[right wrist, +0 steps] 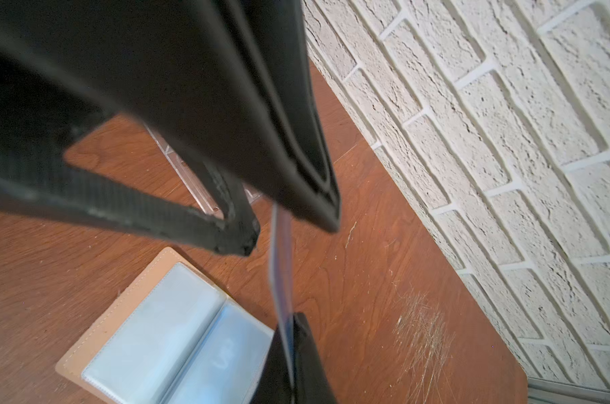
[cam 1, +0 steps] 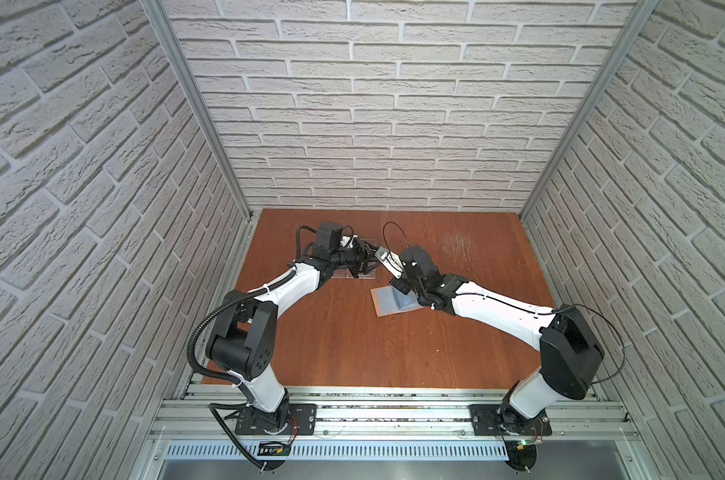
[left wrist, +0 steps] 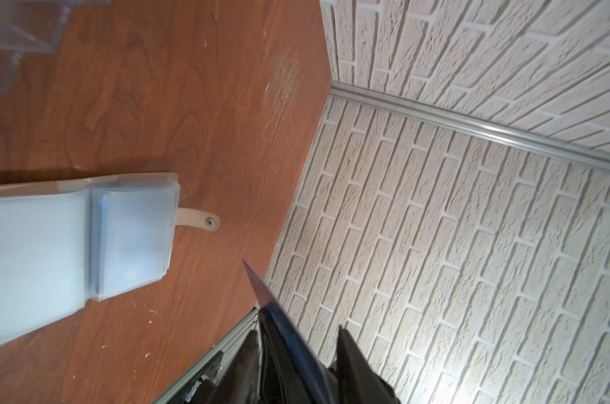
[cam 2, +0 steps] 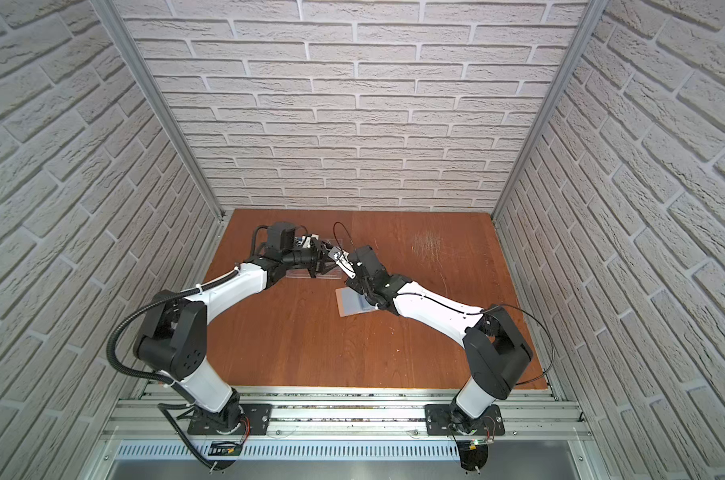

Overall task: Take the credit cards out of the card holder
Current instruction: Pass the credit card, then move the storage box to the top-center of the table.

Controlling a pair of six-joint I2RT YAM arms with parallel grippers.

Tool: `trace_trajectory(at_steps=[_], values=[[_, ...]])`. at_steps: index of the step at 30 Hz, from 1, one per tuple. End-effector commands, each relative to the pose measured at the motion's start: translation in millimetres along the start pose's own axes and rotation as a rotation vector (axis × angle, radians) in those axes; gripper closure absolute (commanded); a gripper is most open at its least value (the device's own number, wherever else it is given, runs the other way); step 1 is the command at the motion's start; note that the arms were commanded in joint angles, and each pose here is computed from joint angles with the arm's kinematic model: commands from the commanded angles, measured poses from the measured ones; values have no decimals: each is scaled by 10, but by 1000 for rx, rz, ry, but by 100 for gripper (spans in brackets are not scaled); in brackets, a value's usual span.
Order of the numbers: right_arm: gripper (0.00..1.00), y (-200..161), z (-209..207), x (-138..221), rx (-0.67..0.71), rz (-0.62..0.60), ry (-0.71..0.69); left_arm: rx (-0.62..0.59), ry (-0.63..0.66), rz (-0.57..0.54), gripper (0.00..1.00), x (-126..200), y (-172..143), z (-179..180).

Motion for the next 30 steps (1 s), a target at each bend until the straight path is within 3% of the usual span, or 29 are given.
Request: trace_trajectory(at_steps=[1,10,14,22,30], values=[[94,52,0,139,-33,-12,45,24,-38,-68,48,113,172,112],[94,125,38,232,-26,182,239,57,-84,-208,2,577,317,198],[94,299,0,265,9,243,288,30,-76,-244,2,792,232,185],[94,890,-104,295,145,239,383,-6,-15,-349,2,1269,11,329],[94,1260,-67,-17,285,180,462,9,27,-537,2,1737,258,563]])
Point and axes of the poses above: each gripper's point midway between its finger pads, its own x axis back along the fingers, its own z axis along the line the jaws close on, y = z × x, the point moved 9 cm from there along x, back along the fingers, and after that the axes turned 9 degrees about -x, right-handed, at the moved point
